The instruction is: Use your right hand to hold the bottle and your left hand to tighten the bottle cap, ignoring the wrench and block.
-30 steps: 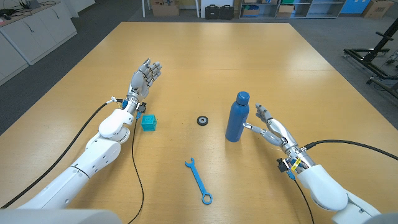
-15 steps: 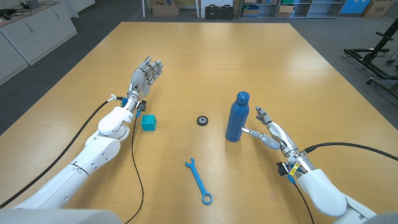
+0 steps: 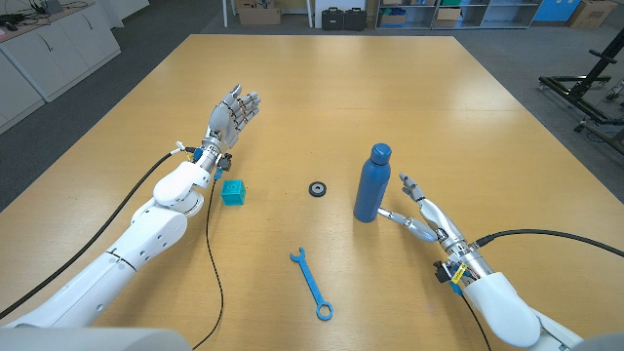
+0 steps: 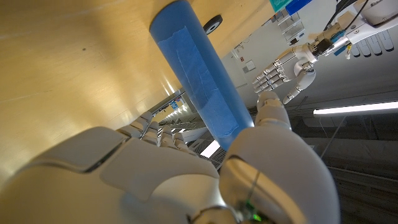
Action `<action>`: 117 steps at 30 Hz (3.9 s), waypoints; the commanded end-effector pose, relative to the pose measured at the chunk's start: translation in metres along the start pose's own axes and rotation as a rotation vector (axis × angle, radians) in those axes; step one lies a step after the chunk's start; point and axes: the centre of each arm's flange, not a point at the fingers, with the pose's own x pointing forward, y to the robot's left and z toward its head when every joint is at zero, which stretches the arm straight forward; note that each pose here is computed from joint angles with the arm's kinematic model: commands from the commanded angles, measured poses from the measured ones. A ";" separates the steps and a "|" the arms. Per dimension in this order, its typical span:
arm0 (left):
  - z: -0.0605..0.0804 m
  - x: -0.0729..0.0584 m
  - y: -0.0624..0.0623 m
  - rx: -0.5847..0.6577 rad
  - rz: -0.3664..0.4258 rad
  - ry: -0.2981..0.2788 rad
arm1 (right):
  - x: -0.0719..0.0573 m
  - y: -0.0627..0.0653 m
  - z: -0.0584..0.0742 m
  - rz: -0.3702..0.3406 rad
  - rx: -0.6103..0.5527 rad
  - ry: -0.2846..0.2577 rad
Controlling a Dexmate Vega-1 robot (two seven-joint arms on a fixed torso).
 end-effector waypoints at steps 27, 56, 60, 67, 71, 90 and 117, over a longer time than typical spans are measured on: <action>0.007 -0.007 -0.004 0.046 0.028 0.010 | 0.062 0.009 -0.006 0.011 0.003 -0.060; 0.004 -0.002 -0.003 0.059 0.043 0.037 | 0.078 0.034 -0.014 0.059 0.075 -0.081; 0.003 -0.005 -0.002 0.056 0.051 0.040 | 0.082 0.037 -0.012 0.075 0.079 -0.090; 0.001 -0.011 -0.001 0.052 0.059 0.042 | 0.089 0.039 -0.013 0.121 0.080 -0.089; 0.000 -0.015 -0.001 0.050 0.065 0.047 | 0.092 0.041 -0.015 0.145 0.094 -0.095; 0.001 -0.021 0.001 0.052 0.078 0.043 | 0.104 0.060 -0.021 -0.030 0.233 -0.131; -0.004 -0.033 0.003 0.040 0.111 0.004 | 0.107 0.058 -0.011 -0.161 0.398 -0.185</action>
